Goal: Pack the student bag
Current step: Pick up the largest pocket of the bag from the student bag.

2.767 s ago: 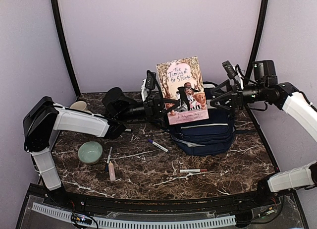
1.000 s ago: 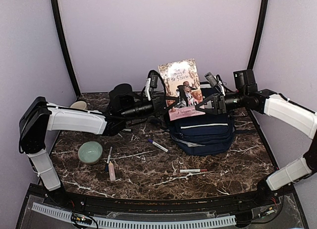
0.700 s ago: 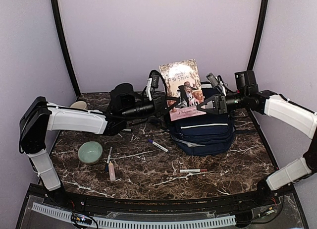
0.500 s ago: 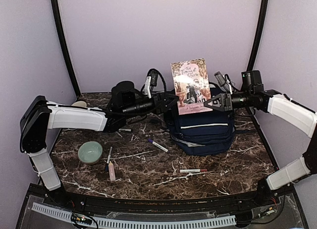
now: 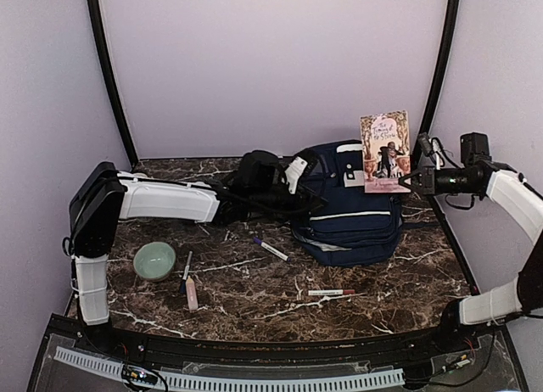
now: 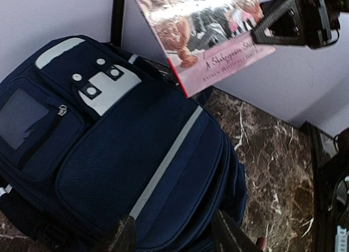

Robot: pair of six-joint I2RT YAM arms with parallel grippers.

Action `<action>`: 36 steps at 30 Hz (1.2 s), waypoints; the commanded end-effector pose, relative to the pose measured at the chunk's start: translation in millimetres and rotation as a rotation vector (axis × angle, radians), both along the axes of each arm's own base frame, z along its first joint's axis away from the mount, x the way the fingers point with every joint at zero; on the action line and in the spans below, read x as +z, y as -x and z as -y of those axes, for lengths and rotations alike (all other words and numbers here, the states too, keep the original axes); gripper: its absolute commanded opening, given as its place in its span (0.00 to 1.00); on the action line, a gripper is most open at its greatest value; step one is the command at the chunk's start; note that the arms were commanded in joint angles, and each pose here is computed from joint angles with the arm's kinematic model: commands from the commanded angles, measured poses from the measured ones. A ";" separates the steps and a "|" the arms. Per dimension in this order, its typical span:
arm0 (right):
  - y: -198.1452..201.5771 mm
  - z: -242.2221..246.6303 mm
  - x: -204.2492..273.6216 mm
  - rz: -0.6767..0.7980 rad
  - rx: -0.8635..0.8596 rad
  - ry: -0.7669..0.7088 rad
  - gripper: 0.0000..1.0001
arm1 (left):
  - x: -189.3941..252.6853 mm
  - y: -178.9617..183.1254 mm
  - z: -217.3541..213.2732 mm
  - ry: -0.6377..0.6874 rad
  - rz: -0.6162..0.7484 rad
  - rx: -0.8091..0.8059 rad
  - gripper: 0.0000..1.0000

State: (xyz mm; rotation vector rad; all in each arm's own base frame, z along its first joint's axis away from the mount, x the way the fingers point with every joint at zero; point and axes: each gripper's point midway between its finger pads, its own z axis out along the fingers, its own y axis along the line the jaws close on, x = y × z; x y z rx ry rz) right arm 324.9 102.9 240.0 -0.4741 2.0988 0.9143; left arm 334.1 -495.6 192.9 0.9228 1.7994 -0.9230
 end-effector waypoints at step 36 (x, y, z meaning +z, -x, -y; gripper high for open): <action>38.6 7.3 -18.3 0.159 0.029 -0.035 0.00 | -80.4 50.1 95.2 -0.490 0.489 -0.178 0.29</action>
